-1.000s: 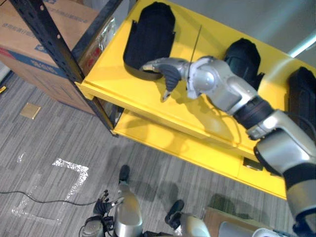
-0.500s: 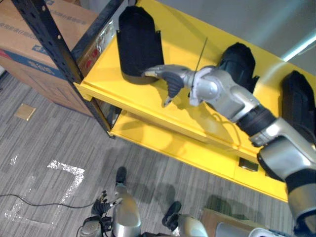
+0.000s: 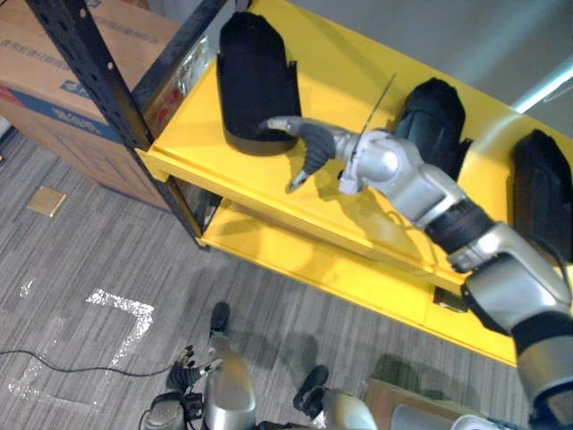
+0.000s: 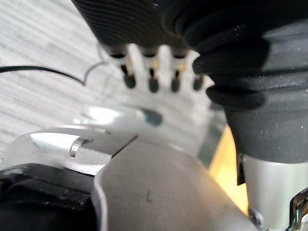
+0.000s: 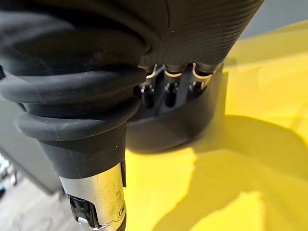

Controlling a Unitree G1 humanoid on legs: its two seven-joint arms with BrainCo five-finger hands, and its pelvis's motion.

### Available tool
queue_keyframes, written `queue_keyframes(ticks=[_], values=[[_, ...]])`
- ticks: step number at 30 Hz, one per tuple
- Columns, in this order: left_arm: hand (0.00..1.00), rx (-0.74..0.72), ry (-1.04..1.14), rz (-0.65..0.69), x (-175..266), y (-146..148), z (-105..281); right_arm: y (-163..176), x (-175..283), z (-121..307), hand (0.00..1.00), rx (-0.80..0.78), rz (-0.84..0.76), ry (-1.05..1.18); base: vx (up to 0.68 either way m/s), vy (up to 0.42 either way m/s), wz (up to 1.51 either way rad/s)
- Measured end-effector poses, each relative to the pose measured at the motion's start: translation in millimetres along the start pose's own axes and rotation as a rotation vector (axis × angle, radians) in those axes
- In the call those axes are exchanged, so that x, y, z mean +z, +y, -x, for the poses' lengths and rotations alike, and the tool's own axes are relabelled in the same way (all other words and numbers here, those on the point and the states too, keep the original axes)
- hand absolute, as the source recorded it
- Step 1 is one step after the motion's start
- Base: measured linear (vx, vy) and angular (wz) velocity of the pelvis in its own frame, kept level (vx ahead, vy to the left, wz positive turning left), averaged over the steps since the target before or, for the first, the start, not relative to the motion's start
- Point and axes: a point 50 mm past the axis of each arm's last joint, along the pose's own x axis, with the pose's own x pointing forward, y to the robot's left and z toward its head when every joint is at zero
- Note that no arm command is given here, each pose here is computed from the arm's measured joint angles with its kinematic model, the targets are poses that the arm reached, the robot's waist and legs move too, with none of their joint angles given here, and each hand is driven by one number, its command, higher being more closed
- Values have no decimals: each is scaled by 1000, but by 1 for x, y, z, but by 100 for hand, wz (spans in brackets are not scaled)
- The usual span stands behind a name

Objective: Walk over and take plastic housings, then place them on the shelf

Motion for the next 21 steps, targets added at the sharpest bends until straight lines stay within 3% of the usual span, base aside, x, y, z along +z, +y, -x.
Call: queue_keyframes(ticks=[21], values=[[0,-42,-13,9,1,-15,1,8,1,-16,0,-139,25,70,0,0,0]])
